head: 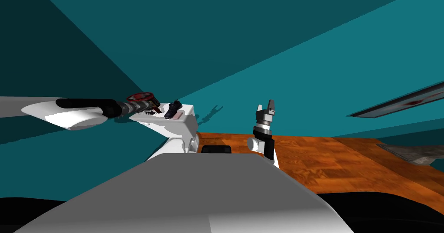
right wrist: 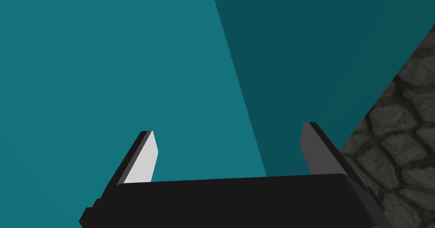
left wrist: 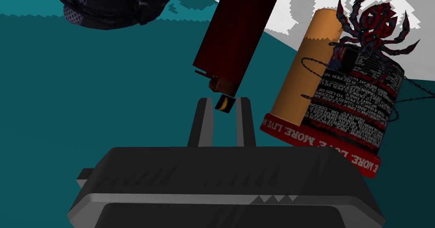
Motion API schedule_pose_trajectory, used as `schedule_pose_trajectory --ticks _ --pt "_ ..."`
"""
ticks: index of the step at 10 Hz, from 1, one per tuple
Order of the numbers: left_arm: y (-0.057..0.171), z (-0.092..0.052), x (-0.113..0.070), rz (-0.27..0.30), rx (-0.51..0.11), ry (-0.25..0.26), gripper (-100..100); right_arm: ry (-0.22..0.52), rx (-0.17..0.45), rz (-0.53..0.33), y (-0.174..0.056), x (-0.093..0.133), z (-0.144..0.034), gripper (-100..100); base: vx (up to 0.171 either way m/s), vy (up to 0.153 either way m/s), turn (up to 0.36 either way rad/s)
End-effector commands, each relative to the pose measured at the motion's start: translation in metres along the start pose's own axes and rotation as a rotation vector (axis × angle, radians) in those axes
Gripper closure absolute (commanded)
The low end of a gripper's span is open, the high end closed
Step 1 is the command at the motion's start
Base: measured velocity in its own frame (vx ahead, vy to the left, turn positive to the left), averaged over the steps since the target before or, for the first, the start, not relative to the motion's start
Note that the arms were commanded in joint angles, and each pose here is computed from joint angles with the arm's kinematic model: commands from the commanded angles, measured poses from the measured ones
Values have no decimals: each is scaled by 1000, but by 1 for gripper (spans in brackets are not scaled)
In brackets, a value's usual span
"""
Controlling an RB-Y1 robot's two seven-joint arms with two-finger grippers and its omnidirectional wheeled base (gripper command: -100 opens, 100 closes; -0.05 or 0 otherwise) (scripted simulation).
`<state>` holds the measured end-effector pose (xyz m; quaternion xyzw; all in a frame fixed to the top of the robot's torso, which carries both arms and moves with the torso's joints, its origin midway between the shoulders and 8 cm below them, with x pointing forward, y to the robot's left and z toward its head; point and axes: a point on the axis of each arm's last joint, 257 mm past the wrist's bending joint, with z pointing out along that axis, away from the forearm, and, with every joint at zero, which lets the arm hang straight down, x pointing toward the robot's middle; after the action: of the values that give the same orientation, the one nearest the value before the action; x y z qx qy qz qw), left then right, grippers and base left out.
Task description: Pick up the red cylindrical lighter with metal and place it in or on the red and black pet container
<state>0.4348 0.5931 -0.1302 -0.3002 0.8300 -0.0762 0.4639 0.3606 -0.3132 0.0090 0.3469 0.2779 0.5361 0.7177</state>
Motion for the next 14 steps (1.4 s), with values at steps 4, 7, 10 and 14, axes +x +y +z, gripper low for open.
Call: schedule_pose_trajectory --ticks 4,7,10,14 --pt "4 -5 -21 1 29 -63 100 0 0 0 0 0 0 0 -34 -13 -56" --pt "16 -12 -45 2 56 -147 100 0 0 0 0 0 0 0 -37 -15 -79" --pt "27 -20 -67 2 76 -225 100 0 0 0 0 0 0 0 -26 11 -88" --pt "36 -28 -86 -1 91 -294 100 0 0 0 0 0 0 0 -4 27 -37"
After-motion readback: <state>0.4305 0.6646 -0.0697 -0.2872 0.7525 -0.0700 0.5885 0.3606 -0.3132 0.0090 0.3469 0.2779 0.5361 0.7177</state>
